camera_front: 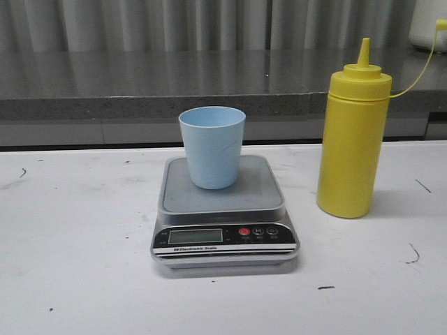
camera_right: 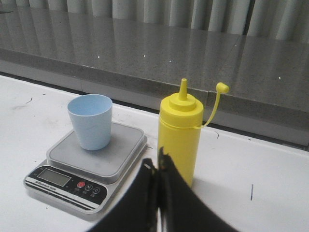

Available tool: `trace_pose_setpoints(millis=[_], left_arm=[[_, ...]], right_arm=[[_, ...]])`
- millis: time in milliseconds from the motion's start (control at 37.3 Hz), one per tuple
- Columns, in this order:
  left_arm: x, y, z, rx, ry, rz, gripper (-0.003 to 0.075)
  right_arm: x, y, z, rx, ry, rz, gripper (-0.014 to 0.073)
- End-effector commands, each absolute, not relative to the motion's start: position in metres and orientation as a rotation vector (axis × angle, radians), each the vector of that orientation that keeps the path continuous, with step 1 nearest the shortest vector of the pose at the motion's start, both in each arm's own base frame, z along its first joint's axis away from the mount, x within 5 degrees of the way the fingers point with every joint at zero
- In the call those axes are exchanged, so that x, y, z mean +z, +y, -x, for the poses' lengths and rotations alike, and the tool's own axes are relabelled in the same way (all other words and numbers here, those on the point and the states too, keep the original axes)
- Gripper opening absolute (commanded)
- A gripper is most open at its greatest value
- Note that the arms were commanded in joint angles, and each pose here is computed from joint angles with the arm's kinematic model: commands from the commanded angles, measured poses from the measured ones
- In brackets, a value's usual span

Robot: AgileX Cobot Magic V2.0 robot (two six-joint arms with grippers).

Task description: Pour seasoning into cup on scale with both arms

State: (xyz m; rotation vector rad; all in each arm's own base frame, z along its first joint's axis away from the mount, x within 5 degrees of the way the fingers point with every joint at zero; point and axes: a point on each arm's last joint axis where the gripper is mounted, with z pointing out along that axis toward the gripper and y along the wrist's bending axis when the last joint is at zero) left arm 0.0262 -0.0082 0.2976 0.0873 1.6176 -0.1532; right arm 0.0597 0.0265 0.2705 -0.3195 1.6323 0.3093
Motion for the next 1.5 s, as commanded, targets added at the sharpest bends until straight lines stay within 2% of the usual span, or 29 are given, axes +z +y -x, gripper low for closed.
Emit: trace_pose_setpoints(millis=[0, 590, 697, 778, 885, 1126, 1475], left_arm=[[0.311, -0.008, -0.025, -0.166, 1.532, -0.067, -0.002], [0.311, -0.008, -0.025, -0.179, 1.532, -0.062, -0.002], [0.307, -0.008, -0.026, -0.195, 1.472, -0.037, -0.002], [0.292, -0.006, -0.026, -0.175, 1.423, -0.007, -0.002], [0.265, -0.004, -0.038, -0.2, 1.468, 0.081, -0.002], [0.202, -0.002, -0.056, -0.171, 1.509, 0.113, -0.002], [0.202, -0.002, -0.056, -0.171, 1.521, 0.112, -0.002]], right_arm=[[0.285, 0.025, -0.06, 0.296, 1.541, 0.296, -0.0062], [0.285, 0.025, -0.06, 0.296, 1.541, 0.296, -0.0062], [0.285, 0.025, -0.06, 0.296, 1.541, 0.296, -0.0062], [0.285, 0.025, -0.06, 0.296, 1.542, 0.297, -0.0062], [0.285, 0.025, -0.06, 0.297, 1.545, 0.298, -0.0062], [0.285, 0.025, -0.06, 0.297, 1.545, 0.298, -0.0062], [0.285, 0.025, -0.06, 0.297, 1.545, 0.298, -0.0062]])
